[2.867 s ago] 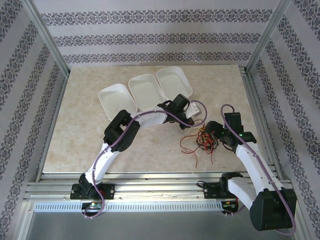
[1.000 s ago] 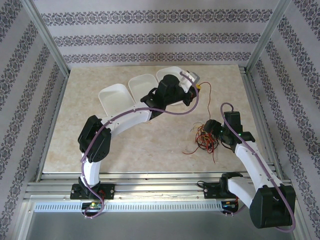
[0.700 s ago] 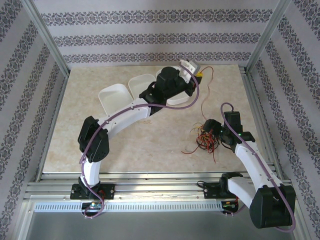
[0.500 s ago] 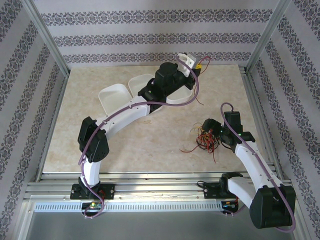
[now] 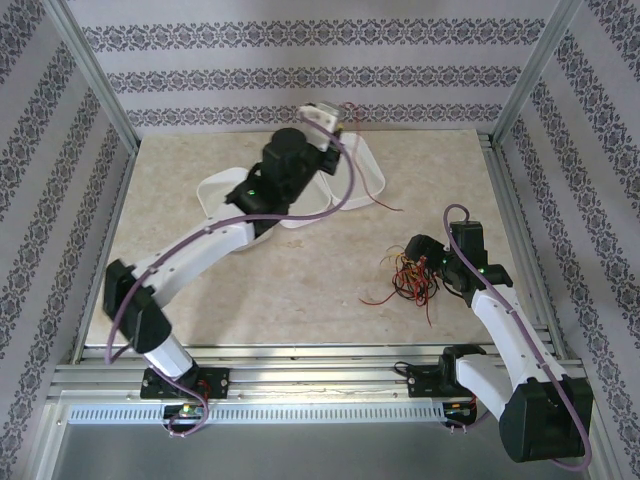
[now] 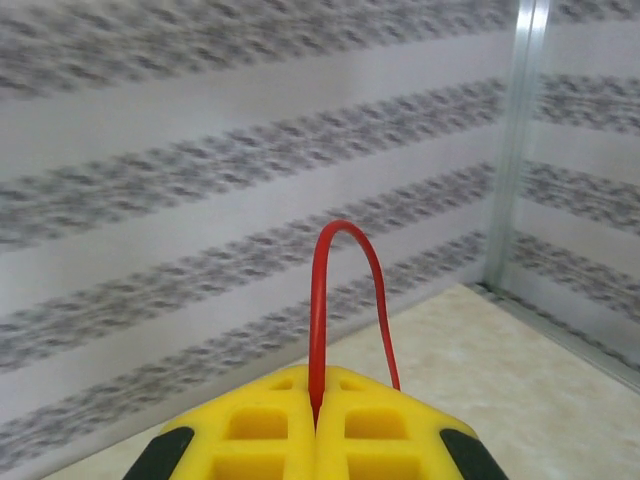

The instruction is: Untangle the cables

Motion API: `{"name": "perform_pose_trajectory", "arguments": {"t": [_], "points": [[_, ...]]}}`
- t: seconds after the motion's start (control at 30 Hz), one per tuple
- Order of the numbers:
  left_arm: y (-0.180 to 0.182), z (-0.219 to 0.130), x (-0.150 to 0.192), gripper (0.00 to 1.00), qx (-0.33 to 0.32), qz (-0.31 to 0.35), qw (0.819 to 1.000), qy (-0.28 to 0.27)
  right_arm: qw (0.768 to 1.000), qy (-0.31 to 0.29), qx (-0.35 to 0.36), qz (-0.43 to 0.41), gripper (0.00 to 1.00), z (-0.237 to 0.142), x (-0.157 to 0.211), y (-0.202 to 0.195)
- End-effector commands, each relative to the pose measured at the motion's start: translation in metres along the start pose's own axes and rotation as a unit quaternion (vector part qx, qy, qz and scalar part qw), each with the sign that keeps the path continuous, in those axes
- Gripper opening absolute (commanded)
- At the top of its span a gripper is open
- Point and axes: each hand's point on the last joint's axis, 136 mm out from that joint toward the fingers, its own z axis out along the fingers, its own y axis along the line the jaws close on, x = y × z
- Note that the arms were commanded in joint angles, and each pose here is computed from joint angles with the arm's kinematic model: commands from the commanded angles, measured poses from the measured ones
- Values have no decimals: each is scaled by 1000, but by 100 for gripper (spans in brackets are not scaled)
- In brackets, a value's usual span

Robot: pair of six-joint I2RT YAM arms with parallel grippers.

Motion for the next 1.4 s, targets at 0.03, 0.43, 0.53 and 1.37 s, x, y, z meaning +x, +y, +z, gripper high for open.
{"name": "perform_pose_trajectory", "arguments": {"t": [0.03, 0.43, 0.53, 1.37], "points": [[66, -39, -1, 0, -106, 13, 994, 6, 1000, -13, -6, -18, 98, -3, -8, 7], [164, -123, 26, 0, -293, 75, 949, 84, 1000, -14, -1, -19, 98, -3, -8, 5], [179, -130, 40, 0, -313, 75, 941, 102, 1000, -14, 0, -18, 98, -2, -7, 4], [219, -98, 156, 0, -344, 69, 894, 278, 1000, -22, 2, -12, 98, -8, -5, 1]]}}
